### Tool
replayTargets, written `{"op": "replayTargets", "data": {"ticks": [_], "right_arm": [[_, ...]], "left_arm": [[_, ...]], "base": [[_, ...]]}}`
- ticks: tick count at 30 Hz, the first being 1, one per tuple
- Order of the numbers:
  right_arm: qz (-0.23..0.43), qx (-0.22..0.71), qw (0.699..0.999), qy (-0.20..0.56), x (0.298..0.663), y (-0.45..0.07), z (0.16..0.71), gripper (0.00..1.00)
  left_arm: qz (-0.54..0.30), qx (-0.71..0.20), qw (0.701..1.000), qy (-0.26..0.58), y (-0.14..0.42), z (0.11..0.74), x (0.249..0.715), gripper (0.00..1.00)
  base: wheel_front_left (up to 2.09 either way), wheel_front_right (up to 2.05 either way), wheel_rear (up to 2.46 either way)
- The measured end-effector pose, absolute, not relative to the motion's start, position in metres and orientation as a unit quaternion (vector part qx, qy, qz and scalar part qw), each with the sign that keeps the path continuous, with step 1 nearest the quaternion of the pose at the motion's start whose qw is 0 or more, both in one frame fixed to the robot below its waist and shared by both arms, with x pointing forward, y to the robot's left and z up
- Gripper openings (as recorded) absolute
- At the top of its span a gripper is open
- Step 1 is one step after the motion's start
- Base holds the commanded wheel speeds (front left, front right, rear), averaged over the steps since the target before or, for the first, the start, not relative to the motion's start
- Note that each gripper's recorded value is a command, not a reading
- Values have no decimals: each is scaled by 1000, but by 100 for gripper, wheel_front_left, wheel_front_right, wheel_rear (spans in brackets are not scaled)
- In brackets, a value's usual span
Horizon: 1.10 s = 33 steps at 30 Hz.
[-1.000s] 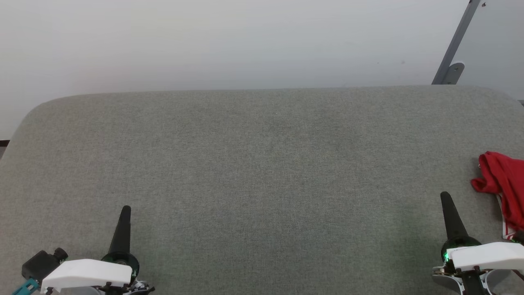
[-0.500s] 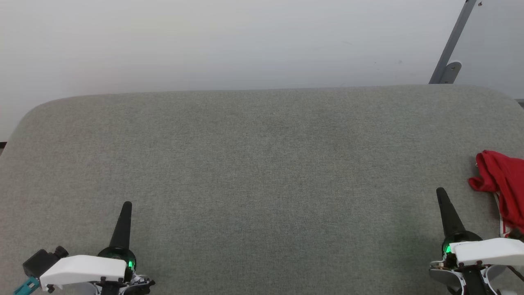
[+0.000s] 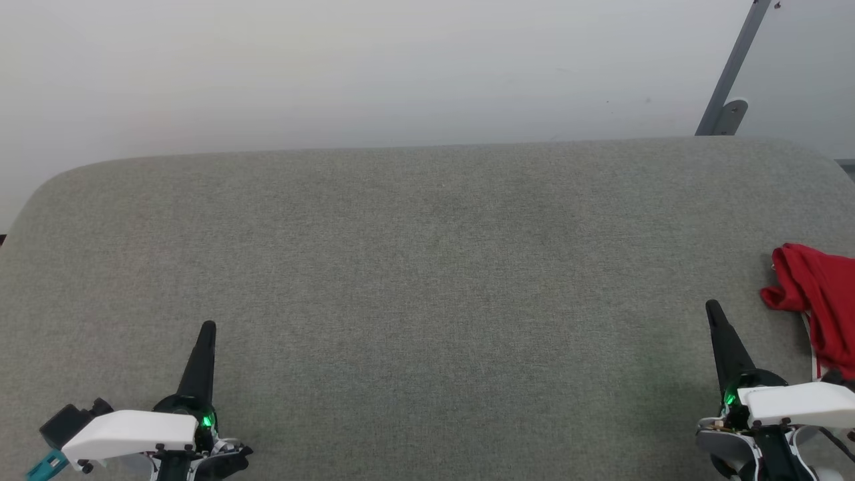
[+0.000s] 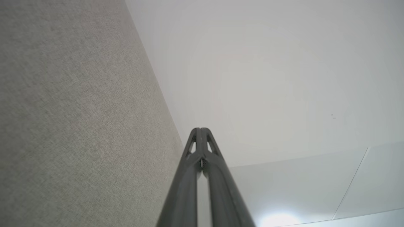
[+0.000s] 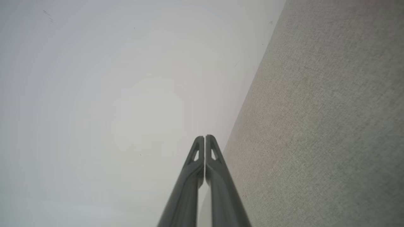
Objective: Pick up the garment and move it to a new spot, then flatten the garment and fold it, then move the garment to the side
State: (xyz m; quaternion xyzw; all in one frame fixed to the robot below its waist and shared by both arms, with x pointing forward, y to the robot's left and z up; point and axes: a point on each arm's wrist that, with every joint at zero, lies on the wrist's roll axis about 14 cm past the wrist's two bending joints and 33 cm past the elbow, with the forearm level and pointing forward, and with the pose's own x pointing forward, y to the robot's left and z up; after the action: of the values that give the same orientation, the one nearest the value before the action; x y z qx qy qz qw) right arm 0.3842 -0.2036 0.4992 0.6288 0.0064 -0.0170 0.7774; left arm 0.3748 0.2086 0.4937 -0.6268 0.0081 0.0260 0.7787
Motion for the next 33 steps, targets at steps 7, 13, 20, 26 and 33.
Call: {"op": "replayTargets", "data": {"ticks": [7, 13, 20, 26, 33], "right_arm": [[-15, 649, 761, 7, 385, -203, 499, 0], [-12, 665, 747, 7, 385, -202, 500, 0], [-8, 682, 731, 5, 386, -201, 502, 0], [-6, 697, 717, 3, 387, -201, 504, 0], [-2, 708, 707, 2, 388, -200, 506, 0]], "left_arm": [[20, -649, 761, 6, 206, 497, 379, 0], [16, -663, 748, 6, 204, 498, 381, 0], [11, -683, 731, 5, 202, 501, 384, 0], [7, -698, 716, 4, 201, 502, 386, 0], [3, -708, 706, 4, 200, 504, 387, 0]], "base": [[0, 0, 0], [0, 0, 0], [0, 0, 0], [0, 0, 0], [0, 0, 0]]}}
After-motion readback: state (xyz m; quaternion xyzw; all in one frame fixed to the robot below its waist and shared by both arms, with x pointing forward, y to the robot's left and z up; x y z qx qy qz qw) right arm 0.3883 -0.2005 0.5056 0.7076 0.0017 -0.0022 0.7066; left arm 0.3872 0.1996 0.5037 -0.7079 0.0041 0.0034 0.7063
